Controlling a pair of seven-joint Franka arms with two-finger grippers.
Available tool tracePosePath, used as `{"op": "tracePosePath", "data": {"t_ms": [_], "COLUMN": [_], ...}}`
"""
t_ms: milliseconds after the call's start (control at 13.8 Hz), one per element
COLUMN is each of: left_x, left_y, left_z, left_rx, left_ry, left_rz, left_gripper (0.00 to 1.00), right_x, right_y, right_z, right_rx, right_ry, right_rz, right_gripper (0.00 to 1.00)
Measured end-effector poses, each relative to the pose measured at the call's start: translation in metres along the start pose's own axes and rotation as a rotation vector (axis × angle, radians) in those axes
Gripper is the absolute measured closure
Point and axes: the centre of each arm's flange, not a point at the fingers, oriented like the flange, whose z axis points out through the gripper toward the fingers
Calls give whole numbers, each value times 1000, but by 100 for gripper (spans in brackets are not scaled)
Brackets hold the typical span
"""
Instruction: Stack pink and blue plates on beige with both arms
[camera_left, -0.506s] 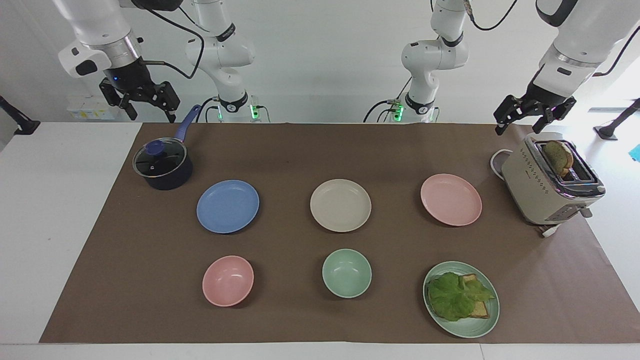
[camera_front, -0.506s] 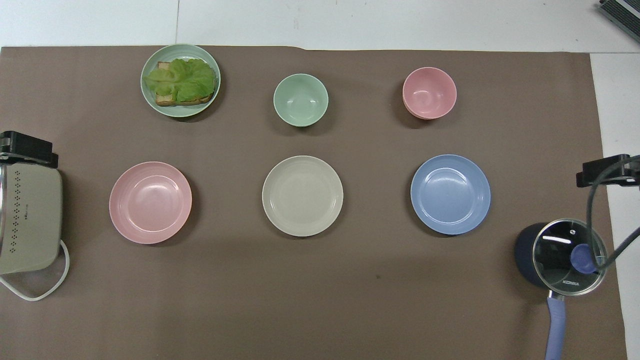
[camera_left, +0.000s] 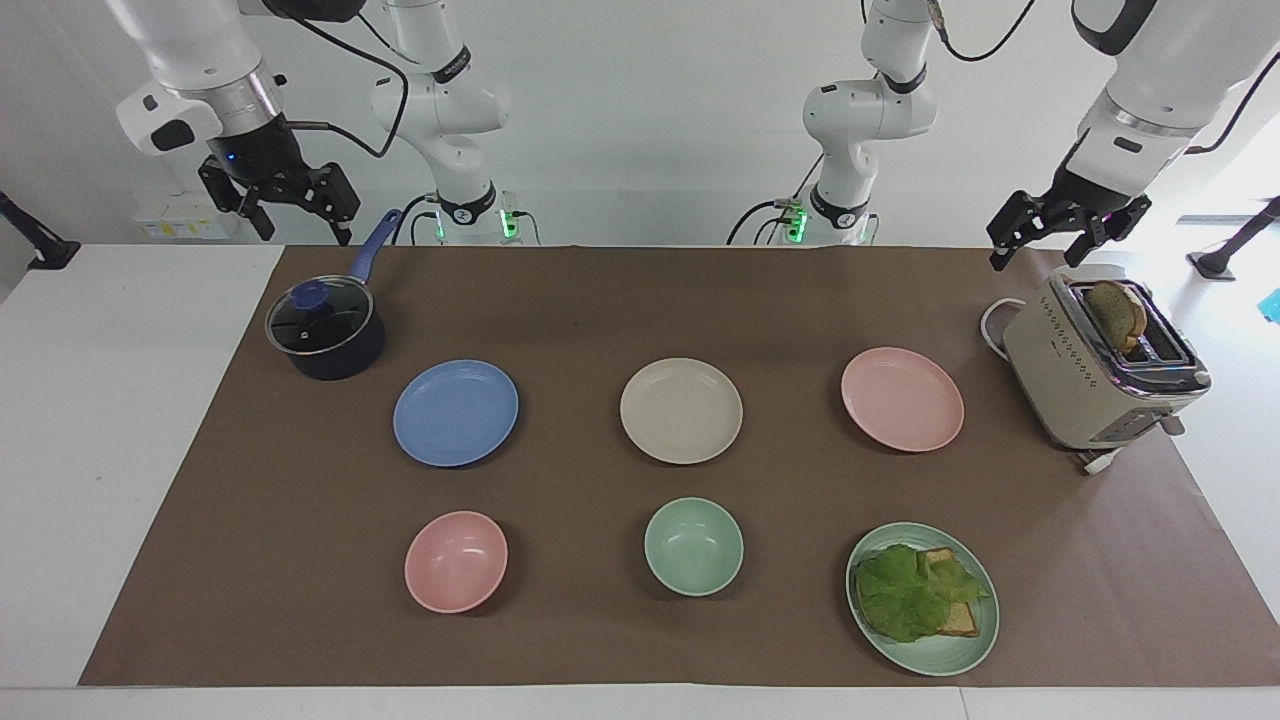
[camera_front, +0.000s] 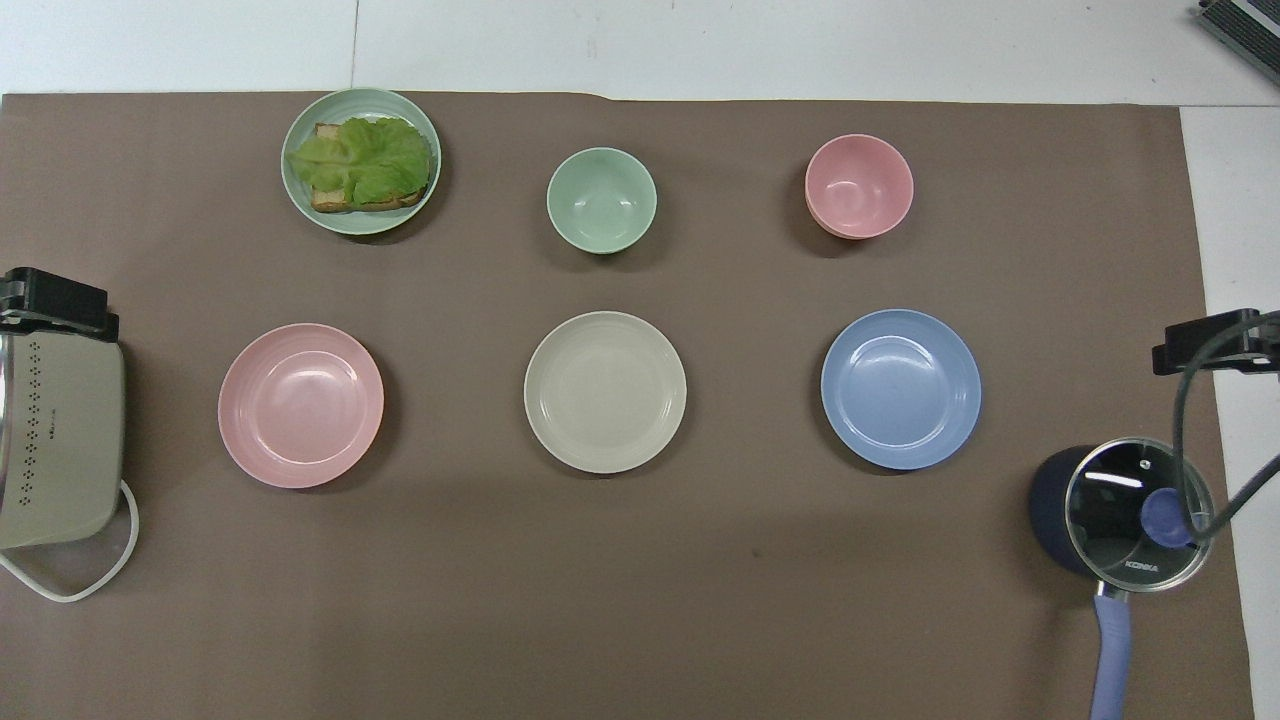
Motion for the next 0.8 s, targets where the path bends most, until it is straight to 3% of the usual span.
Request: {"op": "tracePosePath", "data": {"t_ms": [796], "left_x": [16], "left_y": [-27], "left_z": [195], "left_rx": [-4], "left_ry": [-15], "left_rz": [-48], "left_gripper": [0], "right_x": [0], "right_y": [0], "right_z": [0], "right_rx": [0], "right_ry": [0], "right_rz": [0], "right_gripper": [0]}}
